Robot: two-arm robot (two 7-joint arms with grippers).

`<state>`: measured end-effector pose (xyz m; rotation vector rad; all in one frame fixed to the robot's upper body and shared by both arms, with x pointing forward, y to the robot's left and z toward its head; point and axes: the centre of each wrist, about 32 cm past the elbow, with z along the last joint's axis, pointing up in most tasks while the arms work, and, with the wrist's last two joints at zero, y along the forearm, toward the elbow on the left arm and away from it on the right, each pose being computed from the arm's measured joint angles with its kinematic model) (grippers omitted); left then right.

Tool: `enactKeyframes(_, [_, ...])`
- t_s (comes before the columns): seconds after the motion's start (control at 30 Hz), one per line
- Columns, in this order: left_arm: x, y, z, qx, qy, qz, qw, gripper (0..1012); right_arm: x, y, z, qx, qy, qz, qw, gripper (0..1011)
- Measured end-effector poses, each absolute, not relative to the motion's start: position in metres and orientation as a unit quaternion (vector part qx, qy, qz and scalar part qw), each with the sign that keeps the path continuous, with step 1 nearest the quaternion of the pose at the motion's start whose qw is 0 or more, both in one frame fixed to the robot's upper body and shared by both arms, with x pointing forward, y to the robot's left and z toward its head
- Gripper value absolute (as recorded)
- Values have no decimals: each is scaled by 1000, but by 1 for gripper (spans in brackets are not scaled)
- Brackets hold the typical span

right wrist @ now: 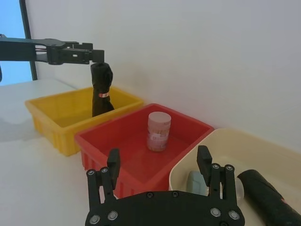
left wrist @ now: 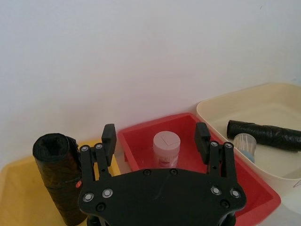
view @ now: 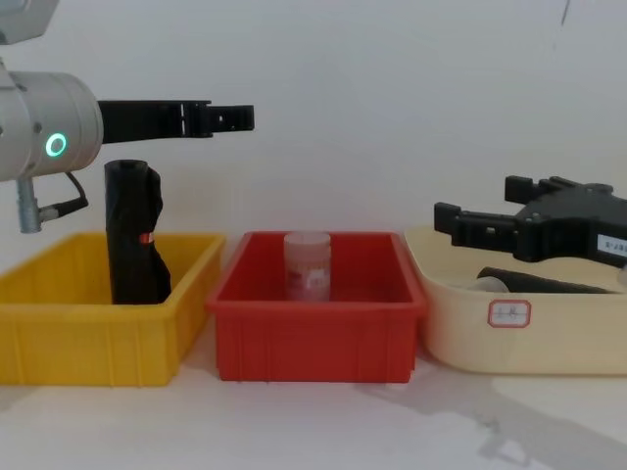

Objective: Pick up the garbage bag with the one hand and transfer it to the other hand.

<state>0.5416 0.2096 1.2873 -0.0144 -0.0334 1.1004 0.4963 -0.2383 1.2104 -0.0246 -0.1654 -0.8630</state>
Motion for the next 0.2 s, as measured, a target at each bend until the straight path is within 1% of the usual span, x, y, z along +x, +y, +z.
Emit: enactKeyframes(0.2, [542, 210, 1287, -7, -16, 523, 852, 1001, 494, -238, 1209, -10, -83, -413, 907, 999])
